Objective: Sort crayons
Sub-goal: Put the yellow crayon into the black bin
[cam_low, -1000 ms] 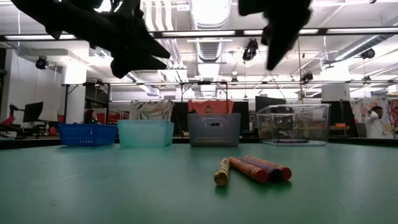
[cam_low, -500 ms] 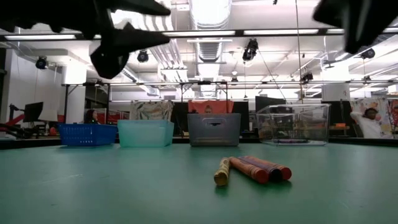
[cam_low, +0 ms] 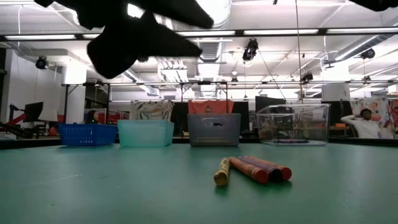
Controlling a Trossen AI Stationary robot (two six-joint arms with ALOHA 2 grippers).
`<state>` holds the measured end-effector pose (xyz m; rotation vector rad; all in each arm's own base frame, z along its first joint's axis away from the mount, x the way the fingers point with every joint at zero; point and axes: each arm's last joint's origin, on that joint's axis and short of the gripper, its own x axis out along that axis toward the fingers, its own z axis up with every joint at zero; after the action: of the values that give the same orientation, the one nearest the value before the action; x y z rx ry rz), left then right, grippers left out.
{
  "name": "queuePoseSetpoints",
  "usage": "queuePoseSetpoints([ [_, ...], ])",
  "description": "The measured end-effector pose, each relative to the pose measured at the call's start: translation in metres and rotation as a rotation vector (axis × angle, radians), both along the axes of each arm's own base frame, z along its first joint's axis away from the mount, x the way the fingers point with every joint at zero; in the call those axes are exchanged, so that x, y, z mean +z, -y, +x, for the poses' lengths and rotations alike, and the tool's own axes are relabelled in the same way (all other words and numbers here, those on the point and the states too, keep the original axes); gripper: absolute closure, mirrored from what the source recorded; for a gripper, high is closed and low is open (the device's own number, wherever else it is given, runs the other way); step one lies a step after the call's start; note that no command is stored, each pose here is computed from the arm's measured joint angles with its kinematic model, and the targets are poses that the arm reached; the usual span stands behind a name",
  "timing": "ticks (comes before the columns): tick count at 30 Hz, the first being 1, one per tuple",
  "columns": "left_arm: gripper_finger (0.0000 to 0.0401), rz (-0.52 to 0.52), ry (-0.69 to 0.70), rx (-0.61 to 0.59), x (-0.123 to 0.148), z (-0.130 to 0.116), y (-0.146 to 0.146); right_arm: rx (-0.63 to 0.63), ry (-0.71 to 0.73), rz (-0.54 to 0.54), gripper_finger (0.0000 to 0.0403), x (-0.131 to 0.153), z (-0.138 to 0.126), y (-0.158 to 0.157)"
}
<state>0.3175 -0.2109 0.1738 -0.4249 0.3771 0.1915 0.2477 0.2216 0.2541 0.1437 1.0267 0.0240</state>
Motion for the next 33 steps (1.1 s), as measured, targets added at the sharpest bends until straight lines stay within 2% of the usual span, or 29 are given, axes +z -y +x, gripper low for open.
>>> queuePoseSetpoints([
  [4, 0.0264, 0.022, -0.147, 0.036, -0.009, 0.010, 0.015, -0.008, 0.041, -0.032, 0.0328, 0.001, -0.004, -0.005],
  [8, 0.0265, 0.073, -0.220, 0.075, -0.014, 0.020, 0.034, -0.002, 0.061, -0.039, 0.0330, -0.001, -0.006, -0.010],
  [15, 0.0265, 0.214, -0.230, 0.148, -0.027, 0.030, 0.061, 0.022, 0.040, -0.064, 0.0330, -0.011, -0.005, -0.017],
  [22, 0.0259, 0.240, -0.203, 0.238, -0.051, 0.032, 0.064, 0.049, 0.004, -0.101, 0.0334, -0.024, -0.004, -0.022],
  [33, 0.0197, 0.277, -0.194, 0.255, -0.076, 0.033, 0.068, 0.088, -0.004, -0.135, 0.0335, -0.030, -0.003, -0.024],
])
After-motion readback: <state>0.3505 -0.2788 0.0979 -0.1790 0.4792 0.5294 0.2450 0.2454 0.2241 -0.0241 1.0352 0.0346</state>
